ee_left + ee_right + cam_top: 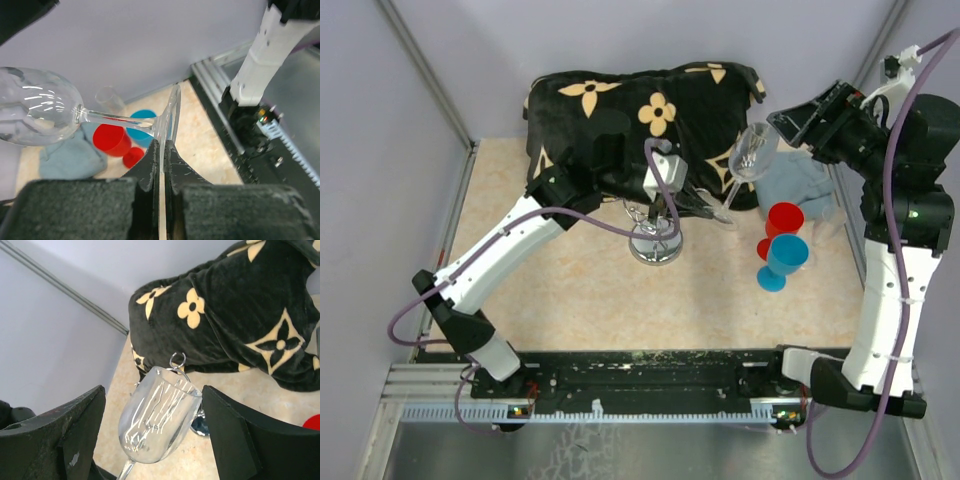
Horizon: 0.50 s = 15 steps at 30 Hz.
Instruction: Take the wine glass off the wine glass rack
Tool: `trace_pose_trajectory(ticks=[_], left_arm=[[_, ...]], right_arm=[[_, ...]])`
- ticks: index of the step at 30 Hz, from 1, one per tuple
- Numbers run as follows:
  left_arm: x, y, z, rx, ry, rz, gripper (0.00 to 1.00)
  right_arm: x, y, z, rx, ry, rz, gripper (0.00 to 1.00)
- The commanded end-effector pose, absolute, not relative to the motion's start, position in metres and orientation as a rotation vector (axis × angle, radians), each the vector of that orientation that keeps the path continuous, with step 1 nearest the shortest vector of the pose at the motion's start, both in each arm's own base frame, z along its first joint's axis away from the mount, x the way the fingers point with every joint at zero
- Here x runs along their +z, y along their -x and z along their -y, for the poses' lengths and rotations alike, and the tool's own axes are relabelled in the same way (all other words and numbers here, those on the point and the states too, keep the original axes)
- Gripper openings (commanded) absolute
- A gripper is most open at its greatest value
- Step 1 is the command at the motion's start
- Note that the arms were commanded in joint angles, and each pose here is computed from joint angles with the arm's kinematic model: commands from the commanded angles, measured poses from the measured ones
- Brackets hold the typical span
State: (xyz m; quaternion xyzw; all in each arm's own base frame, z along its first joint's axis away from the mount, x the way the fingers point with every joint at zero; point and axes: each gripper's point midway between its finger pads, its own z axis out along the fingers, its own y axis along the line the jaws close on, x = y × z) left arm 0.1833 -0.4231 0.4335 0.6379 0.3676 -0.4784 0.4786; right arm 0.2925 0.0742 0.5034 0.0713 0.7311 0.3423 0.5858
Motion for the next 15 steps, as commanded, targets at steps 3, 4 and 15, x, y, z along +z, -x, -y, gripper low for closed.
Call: trace_pose_trajectory(ticks=[3, 4, 15], left_arm=[[0.396, -0.177, 0.416, -0.807, -1.734, -0.661, 0.0], [0.388, -0.174, 0.415, -0.779, -1.754, -0.639, 0.0], [0.328, -0.155, 0.41, -0.584, -1.913, -0.459, 0.0]], right_arm=[[0.499, -0.281, -0.07, 0.716, -0.11, -1.787, 0.78], [0.497, -0.279, -0.07, 0.711, -0.103, -1.8, 0.78], [0.466, -0.256, -0.081, 0.755, -0.026, -1.942, 0.76]])
